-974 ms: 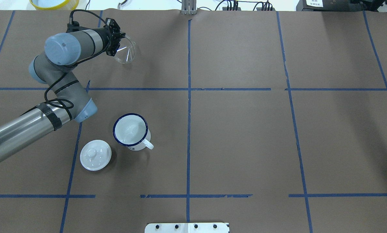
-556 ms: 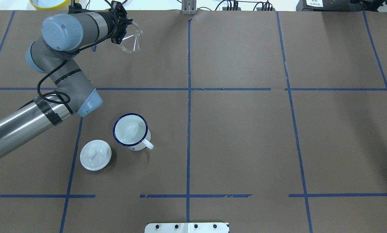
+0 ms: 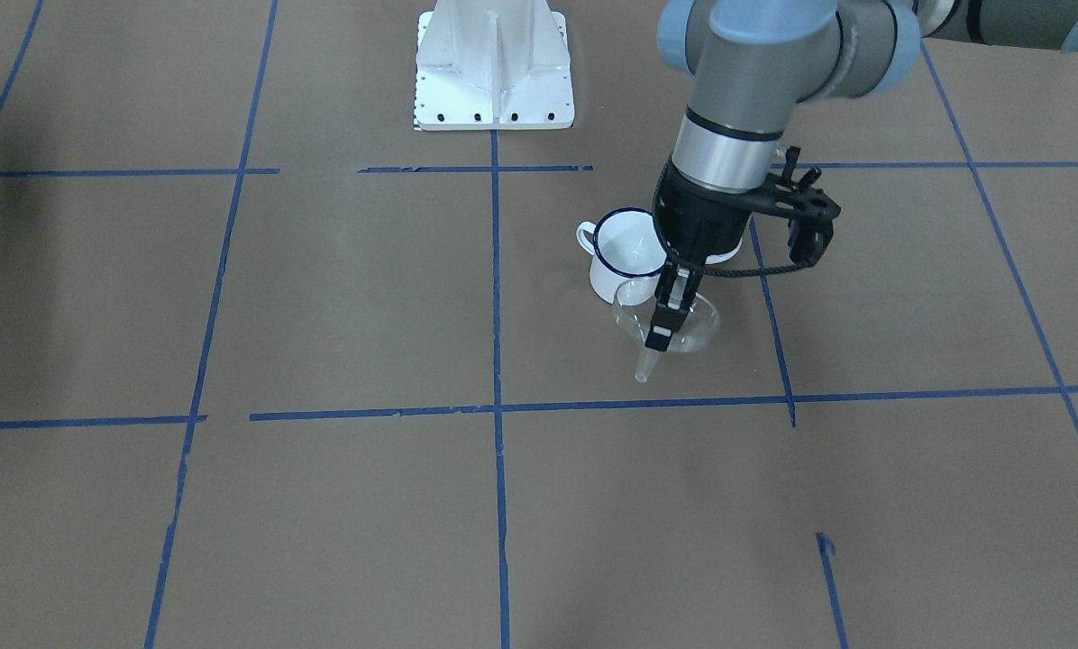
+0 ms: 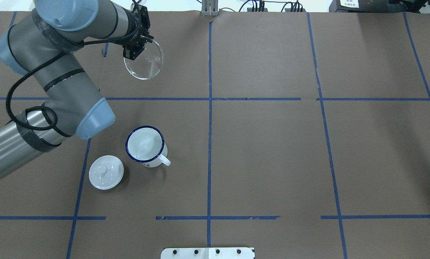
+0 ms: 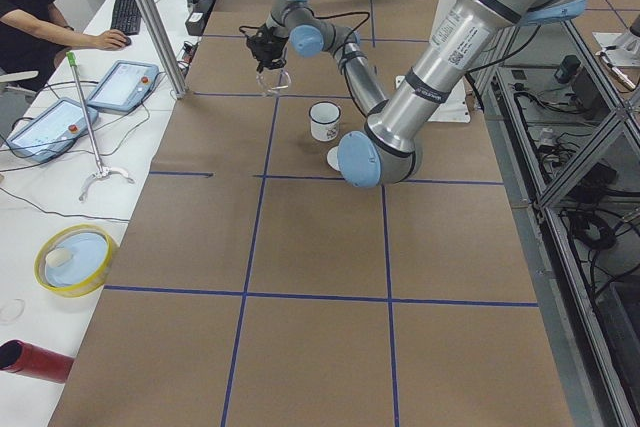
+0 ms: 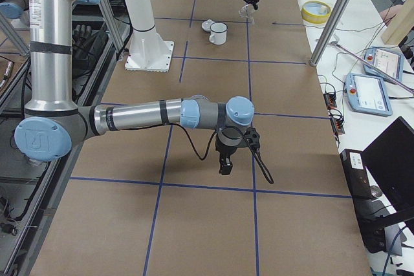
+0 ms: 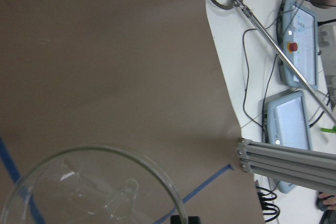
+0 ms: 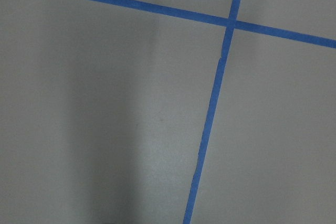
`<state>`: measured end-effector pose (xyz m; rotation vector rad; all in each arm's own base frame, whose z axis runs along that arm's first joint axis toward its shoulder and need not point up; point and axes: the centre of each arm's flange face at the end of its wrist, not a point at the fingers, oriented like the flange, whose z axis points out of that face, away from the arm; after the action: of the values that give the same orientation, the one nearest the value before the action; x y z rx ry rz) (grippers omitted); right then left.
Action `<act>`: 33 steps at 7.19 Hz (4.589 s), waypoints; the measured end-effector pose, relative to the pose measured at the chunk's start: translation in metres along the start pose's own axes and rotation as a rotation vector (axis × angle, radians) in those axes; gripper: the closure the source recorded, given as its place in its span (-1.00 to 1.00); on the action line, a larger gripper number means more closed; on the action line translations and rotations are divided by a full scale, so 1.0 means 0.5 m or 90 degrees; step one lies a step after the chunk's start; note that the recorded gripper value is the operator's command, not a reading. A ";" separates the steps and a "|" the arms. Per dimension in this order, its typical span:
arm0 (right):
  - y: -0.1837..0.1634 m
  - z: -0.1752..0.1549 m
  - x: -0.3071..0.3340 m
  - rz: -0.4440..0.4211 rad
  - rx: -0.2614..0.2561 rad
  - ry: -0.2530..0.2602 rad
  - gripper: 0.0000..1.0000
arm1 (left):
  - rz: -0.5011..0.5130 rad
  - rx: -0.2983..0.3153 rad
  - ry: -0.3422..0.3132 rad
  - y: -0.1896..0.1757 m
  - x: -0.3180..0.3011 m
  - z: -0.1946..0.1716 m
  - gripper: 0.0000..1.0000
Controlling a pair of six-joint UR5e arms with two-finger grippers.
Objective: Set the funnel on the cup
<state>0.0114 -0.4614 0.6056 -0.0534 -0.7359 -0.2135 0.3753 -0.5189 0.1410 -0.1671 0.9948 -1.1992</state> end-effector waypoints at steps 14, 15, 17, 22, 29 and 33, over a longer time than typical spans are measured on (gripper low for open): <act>0.000 0.000 0.000 0.000 0.000 0.000 -1.00 | 0.312 -0.071 -0.255 0.143 -0.149 0.133 1.00; 0.000 0.000 0.000 0.000 0.000 0.000 -1.00 | 0.319 -0.075 -0.255 0.145 -0.161 0.146 1.00; 0.000 0.000 0.000 0.000 0.000 0.000 -1.00 | 0.323 -0.077 -0.261 0.146 -0.175 0.164 1.00; 0.000 0.000 0.000 0.000 0.000 0.000 -1.00 | 0.338 -0.084 -0.253 0.157 -0.179 0.172 0.59; 0.000 0.000 0.000 0.000 0.000 0.000 -1.00 | 0.419 -0.076 -0.210 0.082 -0.121 0.111 -1.00; 0.000 0.000 0.000 0.000 0.000 0.000 -1.00 | 0.612 -0.065 -0.139 -0.253 -0.117 -0.067 -1.00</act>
<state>0.0114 -0.4614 0.6057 -0.0531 -0.7360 -0.2142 0.2624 -0.5088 0.2287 0.1009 0.7848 -0.2434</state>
